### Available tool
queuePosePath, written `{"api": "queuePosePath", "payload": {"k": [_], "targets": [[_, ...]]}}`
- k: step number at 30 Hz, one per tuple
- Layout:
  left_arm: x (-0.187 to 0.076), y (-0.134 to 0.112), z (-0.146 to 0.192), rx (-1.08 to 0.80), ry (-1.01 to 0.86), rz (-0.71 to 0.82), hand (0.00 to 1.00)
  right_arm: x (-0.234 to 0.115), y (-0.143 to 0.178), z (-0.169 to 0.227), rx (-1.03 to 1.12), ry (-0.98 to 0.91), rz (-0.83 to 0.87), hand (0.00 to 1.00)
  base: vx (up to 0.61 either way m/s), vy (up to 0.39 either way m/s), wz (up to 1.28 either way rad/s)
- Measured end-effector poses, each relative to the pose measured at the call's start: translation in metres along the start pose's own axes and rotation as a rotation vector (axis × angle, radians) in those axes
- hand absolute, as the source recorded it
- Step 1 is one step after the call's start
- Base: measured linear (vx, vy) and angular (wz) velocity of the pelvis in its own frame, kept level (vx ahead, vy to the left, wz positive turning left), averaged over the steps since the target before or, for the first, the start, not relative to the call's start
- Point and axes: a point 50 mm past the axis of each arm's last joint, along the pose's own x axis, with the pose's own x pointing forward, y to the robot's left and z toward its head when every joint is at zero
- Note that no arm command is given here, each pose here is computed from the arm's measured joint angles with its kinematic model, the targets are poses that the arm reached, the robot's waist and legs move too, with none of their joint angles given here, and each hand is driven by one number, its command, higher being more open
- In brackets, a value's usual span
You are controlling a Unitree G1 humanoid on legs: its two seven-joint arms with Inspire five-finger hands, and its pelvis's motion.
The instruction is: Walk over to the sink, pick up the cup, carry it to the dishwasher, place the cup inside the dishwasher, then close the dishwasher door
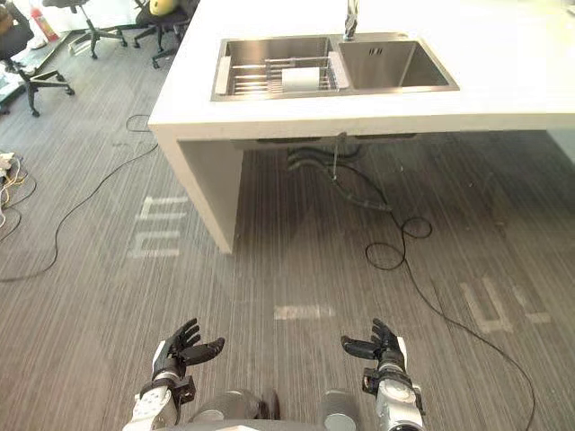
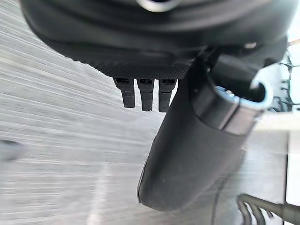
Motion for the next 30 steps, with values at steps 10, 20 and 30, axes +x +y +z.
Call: {"api": "queuePosePath", "payload": {"k": [10,20,30], "targets": [[-0.005,-0.028,0.052,-0.09,-0.226,-0.078,0.9,0.001,-0.017,0.002,-0.02,-0.01,-0.044,0.9,0.39,-0.195,0.19],[-0.057,-0.07,0.125,-0.2,-0.609,-0.289,0.9,-0.01,-0.013,0.012,-0.011,-0.106,-0.024,0.9,0.2,-0.005,0.08],[-0.109,-0.067,0.176,-0.232,-0.929,-0.287,0.9,-0.009,-0.003,-0.016,-0.043,0.019,0.002,0.9,0.31,0.161,-0.1]]}}
